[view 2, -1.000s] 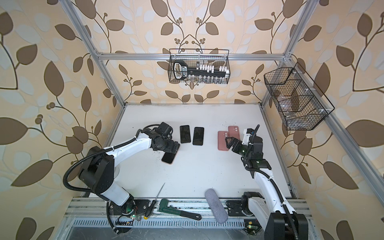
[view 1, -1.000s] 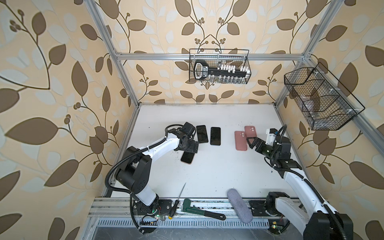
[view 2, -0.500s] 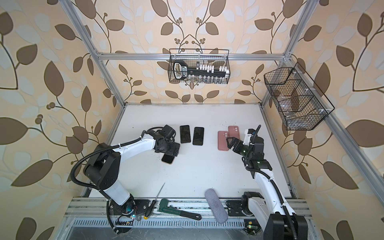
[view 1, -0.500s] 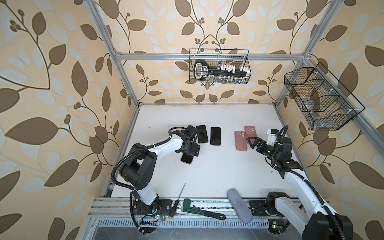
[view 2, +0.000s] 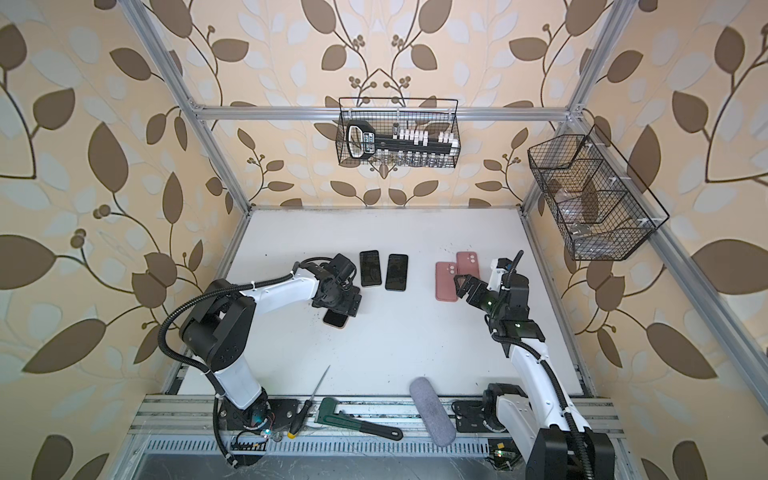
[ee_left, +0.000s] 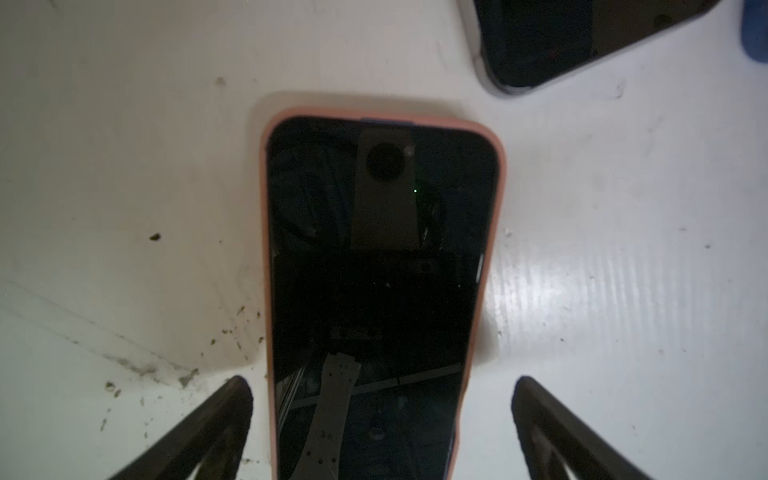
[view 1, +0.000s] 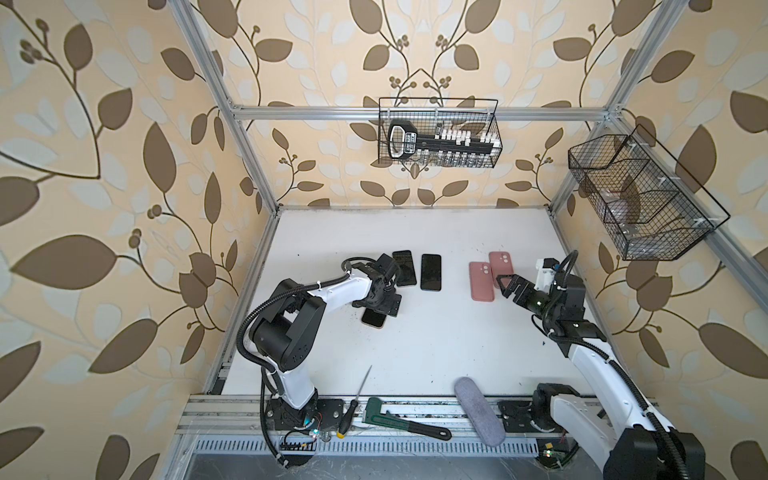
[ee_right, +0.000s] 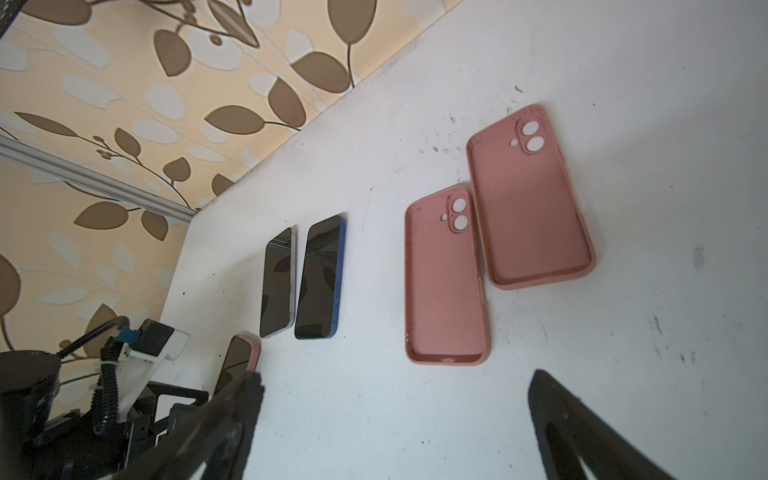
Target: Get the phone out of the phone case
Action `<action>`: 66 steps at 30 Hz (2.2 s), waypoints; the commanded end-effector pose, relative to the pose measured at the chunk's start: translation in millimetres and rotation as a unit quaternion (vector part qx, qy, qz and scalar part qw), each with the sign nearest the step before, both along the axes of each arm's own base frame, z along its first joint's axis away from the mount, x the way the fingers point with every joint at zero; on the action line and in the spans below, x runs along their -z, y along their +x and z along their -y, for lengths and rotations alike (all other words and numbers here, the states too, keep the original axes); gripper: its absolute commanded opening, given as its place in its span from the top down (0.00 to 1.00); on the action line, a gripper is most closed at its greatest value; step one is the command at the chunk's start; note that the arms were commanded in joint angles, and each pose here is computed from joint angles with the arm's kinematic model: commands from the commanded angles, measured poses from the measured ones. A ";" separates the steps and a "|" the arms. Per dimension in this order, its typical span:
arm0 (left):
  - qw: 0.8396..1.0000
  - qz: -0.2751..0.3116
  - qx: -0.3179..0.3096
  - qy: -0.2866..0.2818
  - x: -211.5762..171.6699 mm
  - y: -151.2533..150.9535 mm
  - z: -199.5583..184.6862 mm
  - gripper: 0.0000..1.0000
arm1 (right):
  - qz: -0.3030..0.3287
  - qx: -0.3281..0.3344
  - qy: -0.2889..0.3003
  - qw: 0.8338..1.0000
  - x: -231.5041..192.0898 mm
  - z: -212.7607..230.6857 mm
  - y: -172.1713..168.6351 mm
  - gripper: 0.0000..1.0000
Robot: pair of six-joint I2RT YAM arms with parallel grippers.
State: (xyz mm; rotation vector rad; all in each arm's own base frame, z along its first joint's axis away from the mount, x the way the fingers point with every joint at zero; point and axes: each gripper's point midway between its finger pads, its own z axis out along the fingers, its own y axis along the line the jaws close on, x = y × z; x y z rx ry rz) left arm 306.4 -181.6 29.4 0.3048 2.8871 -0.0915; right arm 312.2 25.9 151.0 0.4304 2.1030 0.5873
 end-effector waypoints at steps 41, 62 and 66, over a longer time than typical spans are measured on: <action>0.994 -0.007 -0.107 0.020 -16.3 1.0 -11.0 0.40 | 0.002 -0.004 -0.001 1.000 1.4 4.8 -6.3 0.00; 0.917 -0.037 -0.376 -0.132 -18.7 -7.5 26.8 0.44 | 0.016 -0.021 0.008 1.000 -4.4 -0.7 -7.2 0.00; 0.913 -0.036 -0.385 -0.132 -19.2 -7.8 41.1 0.43 | 0.016 -0.027 0.007 0.999 -3.8 -1.6 -6.7 0.00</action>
